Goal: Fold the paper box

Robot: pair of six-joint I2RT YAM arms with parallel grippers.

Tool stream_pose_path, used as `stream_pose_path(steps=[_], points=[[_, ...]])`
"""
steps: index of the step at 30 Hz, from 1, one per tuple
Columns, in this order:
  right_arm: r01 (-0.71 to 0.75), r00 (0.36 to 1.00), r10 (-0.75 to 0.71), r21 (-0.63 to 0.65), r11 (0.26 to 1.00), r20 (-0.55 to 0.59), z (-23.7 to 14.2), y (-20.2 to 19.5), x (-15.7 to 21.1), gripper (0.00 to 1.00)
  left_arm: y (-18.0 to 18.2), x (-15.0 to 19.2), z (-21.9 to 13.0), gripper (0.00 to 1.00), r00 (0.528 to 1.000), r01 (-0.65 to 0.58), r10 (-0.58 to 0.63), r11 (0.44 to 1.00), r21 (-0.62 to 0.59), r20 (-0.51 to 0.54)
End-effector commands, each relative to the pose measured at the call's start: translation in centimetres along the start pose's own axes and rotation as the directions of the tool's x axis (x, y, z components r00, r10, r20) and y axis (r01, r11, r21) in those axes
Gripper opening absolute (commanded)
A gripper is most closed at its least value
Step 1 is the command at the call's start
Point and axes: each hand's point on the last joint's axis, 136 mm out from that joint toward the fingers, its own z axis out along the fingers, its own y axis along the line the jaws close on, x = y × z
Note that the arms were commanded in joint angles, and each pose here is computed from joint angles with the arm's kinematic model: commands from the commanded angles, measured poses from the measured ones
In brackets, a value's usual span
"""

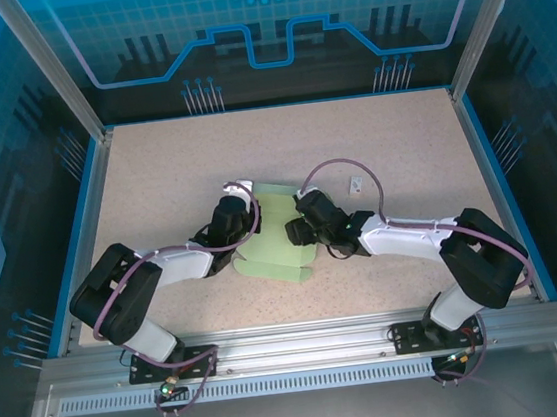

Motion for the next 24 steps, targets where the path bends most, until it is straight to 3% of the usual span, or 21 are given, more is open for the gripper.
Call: stream_pose_path(steps=[1,7,13,24], points=[[0.033,0.999,-0.031,-0.080,0.996,0.036,0.0,1.8,-0.7,0.59,-0.8,-1.6,-0.2,0.00,0.999,0.034,-0.035,0.999,0.027,0.035],[0.092,0.995,-0.084,-0.167,0.982,0.054,0.0,3.3,-1.3,0.59,-0.8,-1.6,-0.3,0.00,0.999,0.039,-0.040,0.999,0.028,0.034],[0.135,0.991,-0.134,-0.165,0.977,0.018,-0.8,2.1,-0.9,0.60,-0.6,-1.6,-0.4,0.00,0.999,0.040,-0.040,0.999,0.019,0.030],[0.309,0.949,-0.314,-0.160,0.938,-0.008,-8.0,-0.2,-1.4,0.61,1.2,-1.7,-0.4,0.00,0.997,0.080,-0.080,0.997,-0.024,0.007]])
